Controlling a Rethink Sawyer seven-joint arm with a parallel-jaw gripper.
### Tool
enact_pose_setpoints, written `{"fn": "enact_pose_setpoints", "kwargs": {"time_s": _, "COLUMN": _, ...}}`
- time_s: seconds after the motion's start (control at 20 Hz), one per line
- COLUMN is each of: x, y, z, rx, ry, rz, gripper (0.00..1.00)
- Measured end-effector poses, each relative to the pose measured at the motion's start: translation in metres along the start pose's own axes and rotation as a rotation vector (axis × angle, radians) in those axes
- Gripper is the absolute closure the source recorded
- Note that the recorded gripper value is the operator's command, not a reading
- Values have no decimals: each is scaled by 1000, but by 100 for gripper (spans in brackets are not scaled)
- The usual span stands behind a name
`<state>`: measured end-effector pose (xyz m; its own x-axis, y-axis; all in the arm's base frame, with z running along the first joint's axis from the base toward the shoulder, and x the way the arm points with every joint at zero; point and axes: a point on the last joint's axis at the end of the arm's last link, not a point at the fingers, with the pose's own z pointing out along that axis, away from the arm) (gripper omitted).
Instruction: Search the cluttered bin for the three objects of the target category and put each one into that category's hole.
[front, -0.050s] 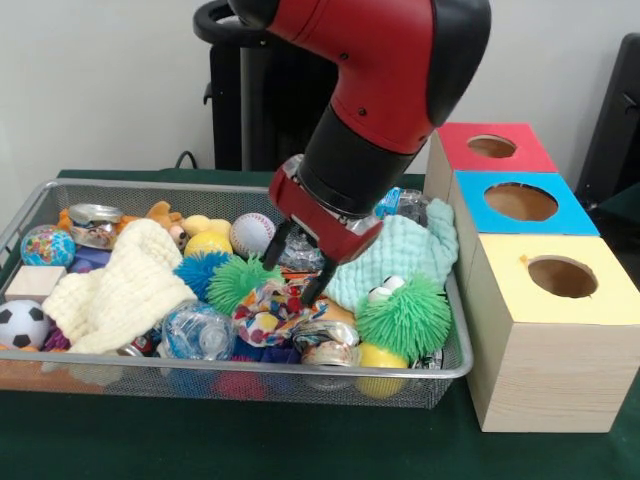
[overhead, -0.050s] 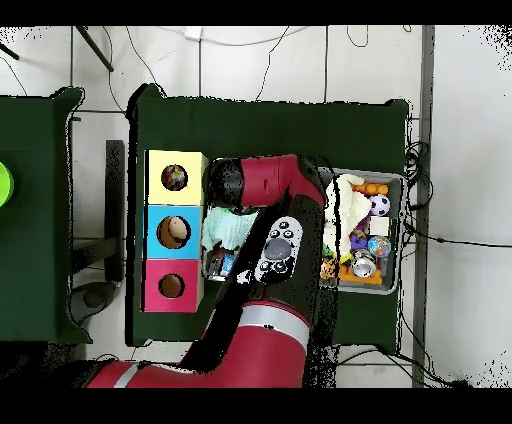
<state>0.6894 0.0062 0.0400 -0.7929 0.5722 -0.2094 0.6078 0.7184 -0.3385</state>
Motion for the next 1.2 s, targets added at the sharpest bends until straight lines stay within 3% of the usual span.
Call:
{"fn": "enact_pose_setpoints", "kwargs": {"time_s": 0.3, "x": 3, "y": 8, "z": 19, "rx": -92, "ry": -97, "rz": -33, "gripper": 0}}
{"fn": "enact_pose_setpoints", "kwargs": {"time_s": 0.5, "x": -1, "y": 8, "z": 47, "rx": -173, "ry": -196, "rz": -66, "gripper": 0}}
{"fn": "enact_pose_setpoints", "kwargs": {"time_s": 0.75, "x": 8, "y": -2, "z": 87, "rx": -198, "ry": -243, "rz": -118, "gripper": 0}}
{"fn": "enact_pose_setpoints", "kwargs": {"time_s": 0.8, "x": 11, "y": -3, "z": 98, "rx": -211, "ry": -263, "rz": -140, "gripper": 100}}
{"fn": "enact_pose_setpoints", "kwargs": {"time_s": 1.2, "x": 15, "y": 4, "z": 97, "rx": -237, "ry": -303, "rz": -180, "gripper": 100}}
